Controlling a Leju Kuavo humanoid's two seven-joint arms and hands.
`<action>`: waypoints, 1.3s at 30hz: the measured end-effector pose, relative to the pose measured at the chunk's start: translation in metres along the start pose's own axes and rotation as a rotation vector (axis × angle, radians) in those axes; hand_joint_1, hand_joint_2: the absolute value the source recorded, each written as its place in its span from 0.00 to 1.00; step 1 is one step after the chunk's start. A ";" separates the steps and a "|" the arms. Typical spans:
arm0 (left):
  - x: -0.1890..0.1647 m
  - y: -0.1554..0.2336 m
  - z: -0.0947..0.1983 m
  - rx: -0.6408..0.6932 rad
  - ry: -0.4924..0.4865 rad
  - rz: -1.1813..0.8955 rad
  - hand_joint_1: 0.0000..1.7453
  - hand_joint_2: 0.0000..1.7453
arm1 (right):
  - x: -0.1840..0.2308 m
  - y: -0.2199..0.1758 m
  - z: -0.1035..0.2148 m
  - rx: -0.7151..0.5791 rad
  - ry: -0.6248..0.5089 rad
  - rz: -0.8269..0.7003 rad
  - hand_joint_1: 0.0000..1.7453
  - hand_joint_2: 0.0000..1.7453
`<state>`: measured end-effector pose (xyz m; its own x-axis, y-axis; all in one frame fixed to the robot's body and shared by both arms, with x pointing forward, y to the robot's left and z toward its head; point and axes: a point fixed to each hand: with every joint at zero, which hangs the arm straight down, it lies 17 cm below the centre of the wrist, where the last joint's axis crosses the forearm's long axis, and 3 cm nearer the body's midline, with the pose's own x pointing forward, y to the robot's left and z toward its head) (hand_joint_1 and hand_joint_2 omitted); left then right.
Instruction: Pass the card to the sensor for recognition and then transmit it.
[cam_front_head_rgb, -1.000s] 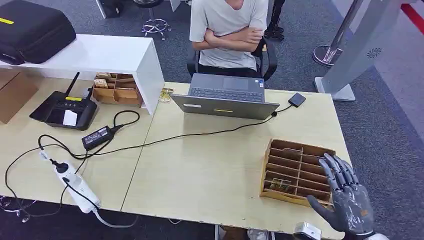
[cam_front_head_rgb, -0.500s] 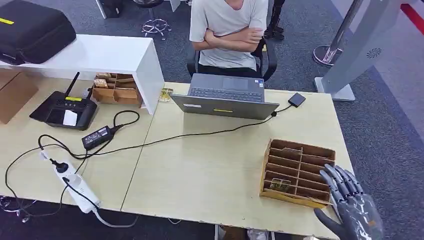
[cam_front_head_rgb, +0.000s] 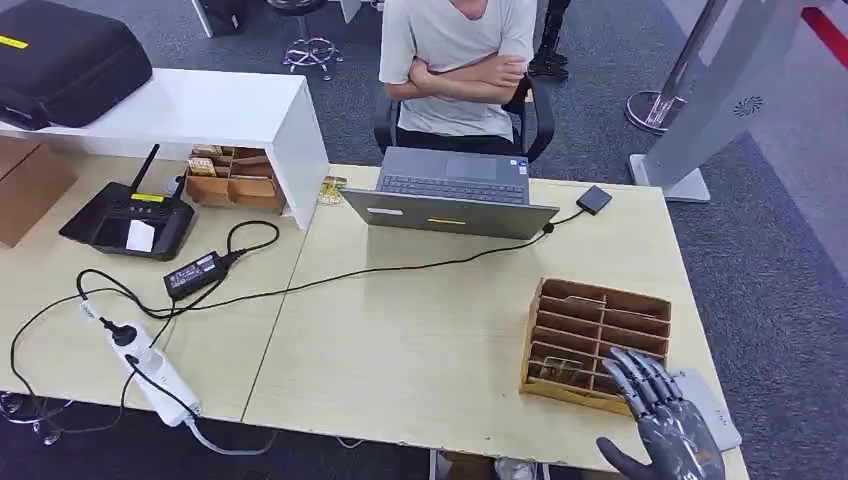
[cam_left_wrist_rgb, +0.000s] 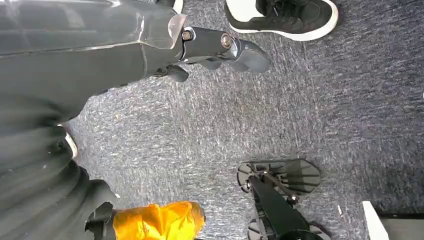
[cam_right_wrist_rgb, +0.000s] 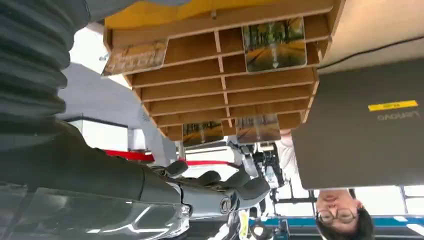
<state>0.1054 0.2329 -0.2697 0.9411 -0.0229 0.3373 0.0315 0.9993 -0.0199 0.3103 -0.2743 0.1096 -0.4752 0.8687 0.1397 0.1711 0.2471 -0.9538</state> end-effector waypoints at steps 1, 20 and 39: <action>0.000 0.000 0.000 0.000 0.000 0.000 0.00 1.00 | 0.001 0.002 0.000 0.003 0.000 -0.003 0.00 1.00; -0.001 0.000 0.000 -0.003 0.001 -0.013 0.00 1.00 | -0.022 0.034 0.010 0.055 0.073 -0.009 0.00 1.00; -0.001 -0.001 0.000 -0.004 0.001 -0.019 0.00 1.00 | -0.039 0.049 0.020 0.083 0.126 -0.011 1.00 1.00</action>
<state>0.1046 0.2323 -0.2699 0.9408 -0.0416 0.3365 0.0503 0.9986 -0.0171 0.3199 -0.3043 0.0523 -0.3637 0.9145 0.1772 0.0923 0.2246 -0.9701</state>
